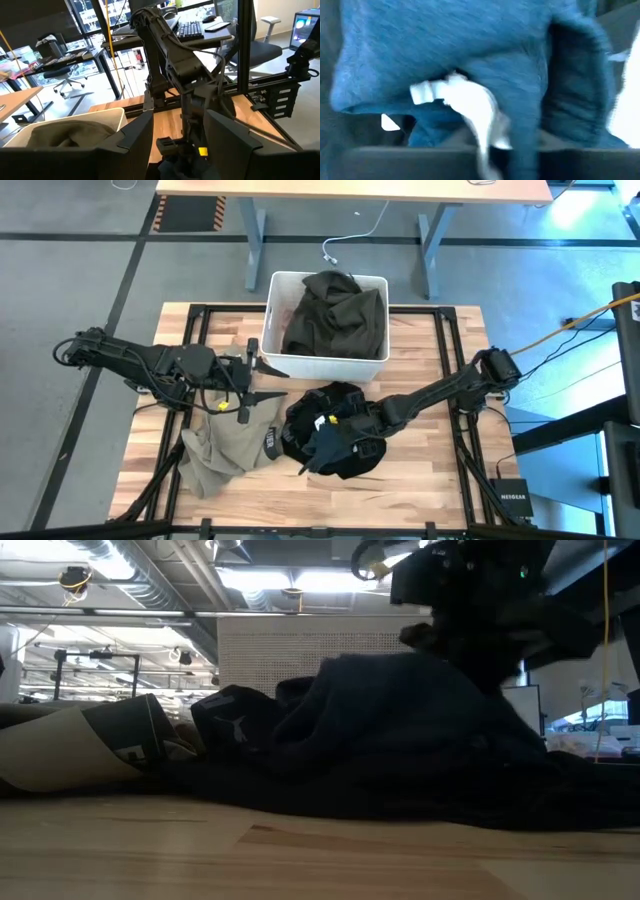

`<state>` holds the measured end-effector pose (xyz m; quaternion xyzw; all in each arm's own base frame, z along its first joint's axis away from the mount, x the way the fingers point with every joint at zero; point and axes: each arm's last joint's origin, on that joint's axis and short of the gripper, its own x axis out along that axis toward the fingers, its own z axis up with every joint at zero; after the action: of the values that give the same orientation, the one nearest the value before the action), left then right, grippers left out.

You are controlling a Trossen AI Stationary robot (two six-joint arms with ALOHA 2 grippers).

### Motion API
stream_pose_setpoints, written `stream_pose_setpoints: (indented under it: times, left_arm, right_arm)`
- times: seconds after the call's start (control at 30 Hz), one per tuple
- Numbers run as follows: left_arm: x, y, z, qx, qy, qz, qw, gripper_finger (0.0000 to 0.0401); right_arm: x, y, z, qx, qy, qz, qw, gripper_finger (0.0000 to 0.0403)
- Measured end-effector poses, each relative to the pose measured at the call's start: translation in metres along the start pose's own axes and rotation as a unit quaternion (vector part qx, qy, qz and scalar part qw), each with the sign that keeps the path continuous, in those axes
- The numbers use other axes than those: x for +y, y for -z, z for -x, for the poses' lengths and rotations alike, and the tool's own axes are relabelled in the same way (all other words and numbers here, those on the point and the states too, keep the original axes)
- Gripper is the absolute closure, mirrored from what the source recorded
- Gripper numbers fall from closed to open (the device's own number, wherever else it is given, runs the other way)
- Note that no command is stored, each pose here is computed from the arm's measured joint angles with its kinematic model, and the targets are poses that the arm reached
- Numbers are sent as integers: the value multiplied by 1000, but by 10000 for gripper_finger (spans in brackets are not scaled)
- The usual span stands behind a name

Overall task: Sort clothes
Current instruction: Put the blue short into the white laundry bin

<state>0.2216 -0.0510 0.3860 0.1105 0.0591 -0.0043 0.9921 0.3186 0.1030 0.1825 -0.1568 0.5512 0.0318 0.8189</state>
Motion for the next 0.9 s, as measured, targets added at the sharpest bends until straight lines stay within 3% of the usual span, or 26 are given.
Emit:
stream_pose_setpoints:
  times: [0.07,0.23,0.47,0.57,0.73,0.9]
  left_arm:
    - [0,0,0,-2,0,0,1000,231]
    - [0,-1,0,-4,-1,1,1000,231]
    - [0,-1,0,-3,-1,1,1000,231]
    - [0,-1,0,-3,-1,-2,1000,231]
    - [0,-2,0,-8,-2,-7,1000,231]
    - [0,-2,0,-11,-3,-7,1000,231]
  right_arm:
    - [-3,-9,15,-1,1,1,1000,383]
    - [-9,-29,68,-31,43,6,999,382]
    - [-37,-46,155,-143,117,-19,983,388]
    - [-54,-46,189,-188,178,-39,965,395]
    - [-92,-43,242,-256,283,-74,921,393]
    - [-139,-38,271,-297,357,-110,879,393]
